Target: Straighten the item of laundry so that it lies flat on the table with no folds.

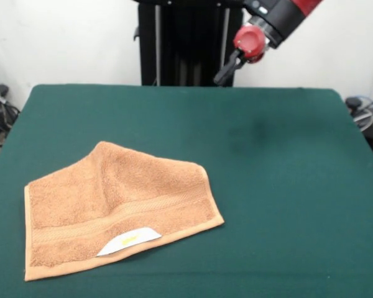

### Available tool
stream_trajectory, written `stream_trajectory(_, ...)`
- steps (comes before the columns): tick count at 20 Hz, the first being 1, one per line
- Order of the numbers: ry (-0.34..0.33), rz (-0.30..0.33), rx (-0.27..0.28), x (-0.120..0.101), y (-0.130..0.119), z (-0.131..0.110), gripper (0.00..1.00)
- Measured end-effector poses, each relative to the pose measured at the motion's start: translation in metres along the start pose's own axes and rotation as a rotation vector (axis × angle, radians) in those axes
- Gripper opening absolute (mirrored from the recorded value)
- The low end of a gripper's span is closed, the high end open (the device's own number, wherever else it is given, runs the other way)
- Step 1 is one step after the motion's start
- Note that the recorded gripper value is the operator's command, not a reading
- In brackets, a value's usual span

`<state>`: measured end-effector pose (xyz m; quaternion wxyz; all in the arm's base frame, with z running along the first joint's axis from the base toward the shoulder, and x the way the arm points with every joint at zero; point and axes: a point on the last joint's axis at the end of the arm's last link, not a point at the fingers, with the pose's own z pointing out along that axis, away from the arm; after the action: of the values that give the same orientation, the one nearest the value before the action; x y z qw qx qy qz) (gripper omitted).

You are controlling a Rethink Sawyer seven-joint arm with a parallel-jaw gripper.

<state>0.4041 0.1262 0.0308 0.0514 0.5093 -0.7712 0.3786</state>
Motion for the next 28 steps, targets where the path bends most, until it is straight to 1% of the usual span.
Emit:
stream_trajectory(2, 0.020, -0.016, 0.012, 0.004, 0.008, 0.003, 1.00)
stream_trajectory(5, 0.038, -0.020, 0.025, 0.011, 0.017, 0.008, 1.00)
stream_trajectory(12, 0.045, -0.008, 0.038, 0.018, 0.028, 0.016, 1.00)
stream_trajectory(18, 0.057, 0.030, 0.036, 0.026, 0.033, 0.023, 1.00)
stream_trajectory(21, 0.065, 0.045, 0.030, 0.025, 0.036, 0.024, 1.00)
stream_trajectory(28, 0.089, 0.043, 0.026, 0.028, 0.044, 0.028, 1.00)
